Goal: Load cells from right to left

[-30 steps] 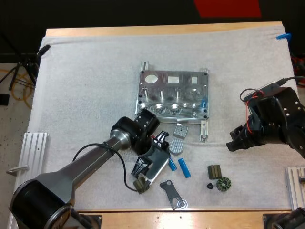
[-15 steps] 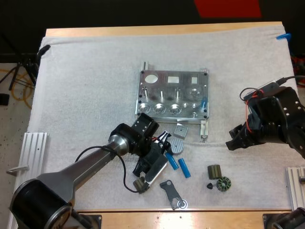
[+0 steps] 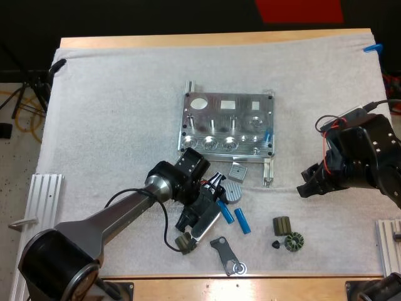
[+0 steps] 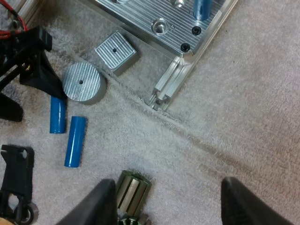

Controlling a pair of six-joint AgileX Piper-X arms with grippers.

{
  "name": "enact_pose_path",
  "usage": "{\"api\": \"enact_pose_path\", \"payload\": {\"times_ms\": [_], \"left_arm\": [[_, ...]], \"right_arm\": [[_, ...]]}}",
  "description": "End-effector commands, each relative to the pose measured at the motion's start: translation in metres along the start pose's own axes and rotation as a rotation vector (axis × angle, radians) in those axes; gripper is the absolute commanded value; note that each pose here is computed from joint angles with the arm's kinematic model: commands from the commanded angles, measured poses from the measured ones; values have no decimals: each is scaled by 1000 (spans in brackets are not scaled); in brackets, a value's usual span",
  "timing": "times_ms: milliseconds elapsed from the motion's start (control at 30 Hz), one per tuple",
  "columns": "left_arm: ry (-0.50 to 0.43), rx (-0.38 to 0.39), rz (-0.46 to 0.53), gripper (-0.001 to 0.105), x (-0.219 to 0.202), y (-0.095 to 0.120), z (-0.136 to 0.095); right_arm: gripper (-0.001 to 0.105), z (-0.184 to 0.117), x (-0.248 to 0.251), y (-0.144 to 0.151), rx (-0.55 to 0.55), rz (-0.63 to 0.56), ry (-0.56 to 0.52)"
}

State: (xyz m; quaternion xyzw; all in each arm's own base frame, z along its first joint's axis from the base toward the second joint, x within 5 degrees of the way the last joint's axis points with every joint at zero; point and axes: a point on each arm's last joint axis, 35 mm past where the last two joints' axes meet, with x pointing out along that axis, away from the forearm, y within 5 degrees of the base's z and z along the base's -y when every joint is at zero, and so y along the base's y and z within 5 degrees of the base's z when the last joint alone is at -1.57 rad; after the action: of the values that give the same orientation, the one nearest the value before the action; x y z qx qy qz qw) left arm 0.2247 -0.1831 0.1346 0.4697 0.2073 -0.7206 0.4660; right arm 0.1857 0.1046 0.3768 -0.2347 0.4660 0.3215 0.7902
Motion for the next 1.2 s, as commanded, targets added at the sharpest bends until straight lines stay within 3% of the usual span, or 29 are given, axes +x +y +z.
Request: {"api": "enact_pose_path", "payload": {"times_ms": [0,167,300,400,533,700,1067,1167], "left_arm": [[5,23,22,68,7,3,-2],[1,41,22,66,9,3,3],[-7,84,-4,47,15,-1,16],[-10,122,-24,38,21,-4,27],[40,154,-16,37,24,-5,32],[167,162,40,37,24,0,28],[168,179,87,36,23,5,29],[168,179,87,27,23,5,29]], "right_arm": [[49,0,-2,-1,8,-3,-14],[49,0,-2,-1,8,-3,-14],[49,0,-2,-1,8,-3,-14],[49,0,-2,-1,8,-3,-14],[49,0,-2,-1,8,-3,-14],[49,0,-2,-1,8,-3,-14],[49,0,-2,-1,8,-3,-14],[49,0,-2,-1,8,-3,-14]]}}
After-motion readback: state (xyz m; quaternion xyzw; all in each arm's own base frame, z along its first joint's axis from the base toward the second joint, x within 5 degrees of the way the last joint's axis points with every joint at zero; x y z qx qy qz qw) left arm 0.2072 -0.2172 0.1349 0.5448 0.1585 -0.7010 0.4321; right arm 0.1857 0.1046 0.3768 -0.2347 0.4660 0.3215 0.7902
